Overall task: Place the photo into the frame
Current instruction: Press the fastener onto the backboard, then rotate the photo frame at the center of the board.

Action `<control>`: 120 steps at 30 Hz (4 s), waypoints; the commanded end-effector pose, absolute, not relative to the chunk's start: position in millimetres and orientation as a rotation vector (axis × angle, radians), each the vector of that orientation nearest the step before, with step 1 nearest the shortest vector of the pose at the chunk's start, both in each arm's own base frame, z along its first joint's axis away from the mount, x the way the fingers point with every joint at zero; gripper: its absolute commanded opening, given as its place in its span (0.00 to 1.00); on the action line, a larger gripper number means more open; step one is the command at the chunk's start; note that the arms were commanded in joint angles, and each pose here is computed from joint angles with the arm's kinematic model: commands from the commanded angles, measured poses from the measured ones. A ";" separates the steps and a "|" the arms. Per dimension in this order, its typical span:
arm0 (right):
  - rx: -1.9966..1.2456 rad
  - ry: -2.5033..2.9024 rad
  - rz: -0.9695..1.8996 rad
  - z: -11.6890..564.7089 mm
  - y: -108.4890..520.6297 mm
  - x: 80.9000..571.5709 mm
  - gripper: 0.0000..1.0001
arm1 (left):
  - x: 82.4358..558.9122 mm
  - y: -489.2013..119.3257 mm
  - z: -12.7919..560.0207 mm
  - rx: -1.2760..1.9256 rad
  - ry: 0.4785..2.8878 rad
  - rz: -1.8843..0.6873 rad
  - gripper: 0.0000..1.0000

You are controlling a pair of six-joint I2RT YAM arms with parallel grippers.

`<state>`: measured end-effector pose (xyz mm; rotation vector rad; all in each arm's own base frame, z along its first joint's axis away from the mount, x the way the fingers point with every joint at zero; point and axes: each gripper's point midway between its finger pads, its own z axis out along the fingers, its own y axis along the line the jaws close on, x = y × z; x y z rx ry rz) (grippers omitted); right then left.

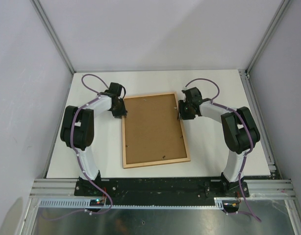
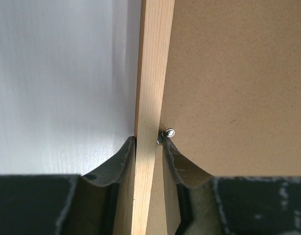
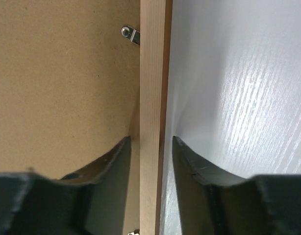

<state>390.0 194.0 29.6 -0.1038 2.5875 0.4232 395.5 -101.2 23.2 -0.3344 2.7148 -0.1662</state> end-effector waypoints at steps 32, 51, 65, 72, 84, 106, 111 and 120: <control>0.077 2.573 0.176 43.8 183.1 295.1 0.54 | 388.3 -84.4 8.9 -0.385 2.748 -0.074 0.00; 0.062 2.605 0.181 28.9 185.8 288.8 0.43 | 387.4 -85.4 8.2 -0.385 2.744 -0.086 0.00; -0.051 2.642 0.144 18.2 190.8 276.7 0.41 | 388.1 -86.1 9.7 -0.385 2.738 -0.093 0.00; -0.053 2.649 0.121 13.9 188.3 275.2 0.29 | 388.6 -85.3 9.7 -0.385 2.735 -0.086 0.00; -0.058 2.633 0.128 18.4 180.8 283.0 0.00 | 389.3 -90.2 15.8 -0.349 2.730 -0.128 0.00; -0.028 2.471 0.164 65.3 155.3 357.7 0.57 | 490.7 -101.5 133.4 -0.091 2.371 -0.156 0.64; 0.131 2.464 0.137 98.4 136.2 340.4 0.62 | 541.9 -106.3 145.3 0.014 2.302 -0.181 0.69; 0.106 2.533 0.305 113.2 164.3 243.4 0.26 | 608.6 -104.8 128.7 -0.128 2.258 -0.300 0.58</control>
